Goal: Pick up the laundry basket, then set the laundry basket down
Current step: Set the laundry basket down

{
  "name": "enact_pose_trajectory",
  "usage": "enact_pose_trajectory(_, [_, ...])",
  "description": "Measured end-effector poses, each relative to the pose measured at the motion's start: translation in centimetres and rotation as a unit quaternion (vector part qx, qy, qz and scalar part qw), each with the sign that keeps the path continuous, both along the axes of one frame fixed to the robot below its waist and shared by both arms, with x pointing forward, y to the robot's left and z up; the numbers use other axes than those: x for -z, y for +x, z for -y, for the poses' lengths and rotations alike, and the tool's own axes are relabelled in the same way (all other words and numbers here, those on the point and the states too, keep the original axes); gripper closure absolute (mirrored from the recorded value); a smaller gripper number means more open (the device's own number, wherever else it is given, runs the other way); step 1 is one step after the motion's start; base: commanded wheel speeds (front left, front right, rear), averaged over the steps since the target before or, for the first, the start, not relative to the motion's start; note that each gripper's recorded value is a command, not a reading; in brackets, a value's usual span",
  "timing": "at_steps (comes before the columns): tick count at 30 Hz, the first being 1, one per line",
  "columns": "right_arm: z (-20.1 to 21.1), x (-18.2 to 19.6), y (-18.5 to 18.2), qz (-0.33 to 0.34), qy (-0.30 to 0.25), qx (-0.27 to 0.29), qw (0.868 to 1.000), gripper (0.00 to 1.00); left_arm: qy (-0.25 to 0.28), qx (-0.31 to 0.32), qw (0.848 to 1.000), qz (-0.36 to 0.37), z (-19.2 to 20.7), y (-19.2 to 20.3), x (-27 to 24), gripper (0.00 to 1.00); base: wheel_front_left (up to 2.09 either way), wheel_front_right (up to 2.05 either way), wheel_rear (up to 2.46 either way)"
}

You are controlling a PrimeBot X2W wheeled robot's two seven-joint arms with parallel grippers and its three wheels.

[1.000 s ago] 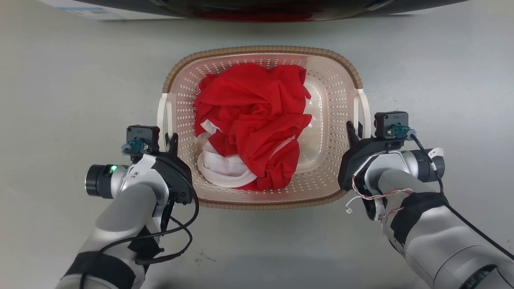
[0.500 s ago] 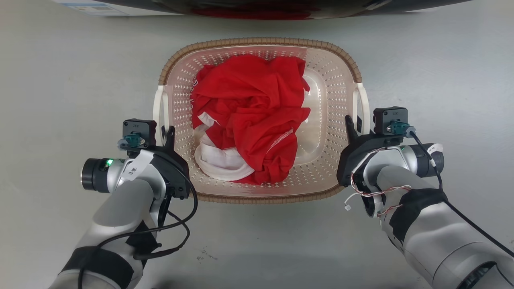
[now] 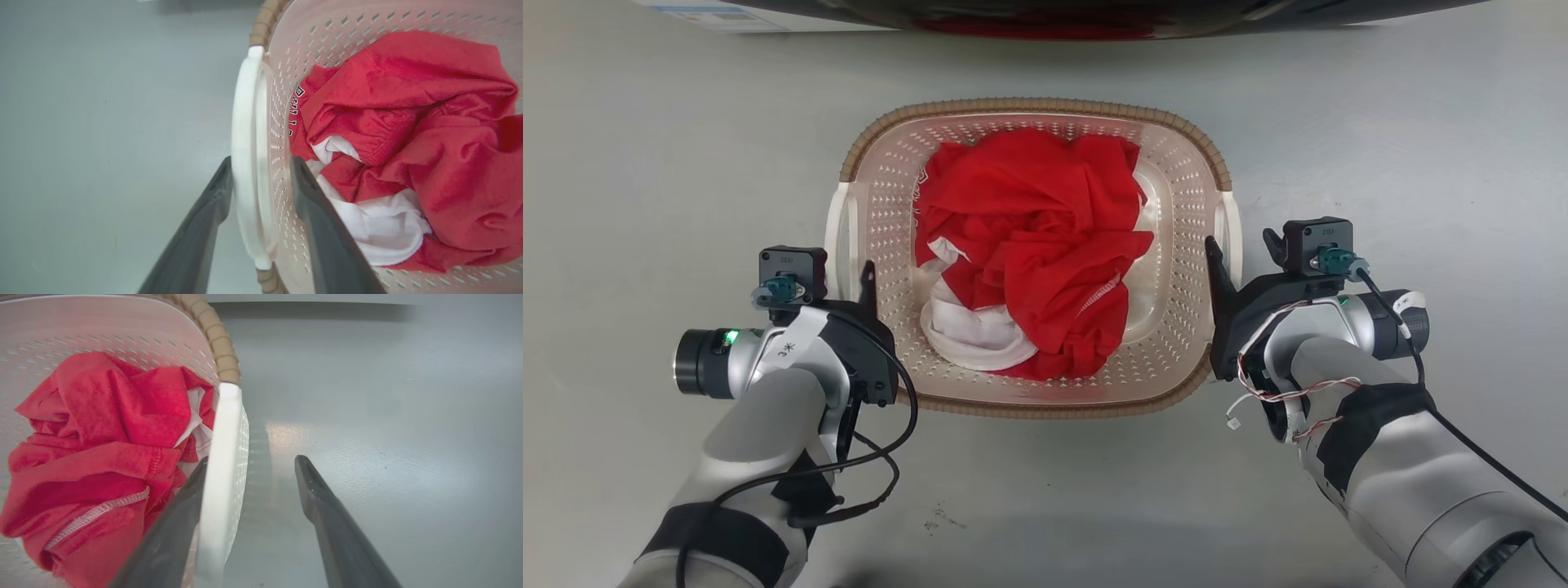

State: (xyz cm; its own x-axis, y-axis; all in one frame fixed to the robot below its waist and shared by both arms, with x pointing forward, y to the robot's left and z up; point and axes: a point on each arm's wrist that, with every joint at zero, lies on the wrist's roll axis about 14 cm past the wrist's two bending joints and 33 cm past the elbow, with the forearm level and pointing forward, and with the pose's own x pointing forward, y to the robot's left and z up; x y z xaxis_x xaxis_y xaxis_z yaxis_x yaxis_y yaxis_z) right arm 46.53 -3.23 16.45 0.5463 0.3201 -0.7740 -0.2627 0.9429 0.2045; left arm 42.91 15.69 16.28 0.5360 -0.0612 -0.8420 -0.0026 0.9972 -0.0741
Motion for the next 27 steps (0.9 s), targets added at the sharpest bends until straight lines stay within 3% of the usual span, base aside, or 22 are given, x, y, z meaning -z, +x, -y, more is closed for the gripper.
enact_pose_trajectory(13, [0.3,-1.0,0.7,0.015,-0.002,0.003,1.000,0.00,0.002,-0.010,1.000,0.011,-0.1,0.5,-0.7,0.00,0.00,0.00,0.00])
enact_pose_trajectory(27, [1.0,-4.5,2.4,0.059,-0.005,0.012,0.998,0.00,-0.004,-0.019,0.999,0.047,0.1,1.5,-3.4,0.00,0.00,0.00,0.00])
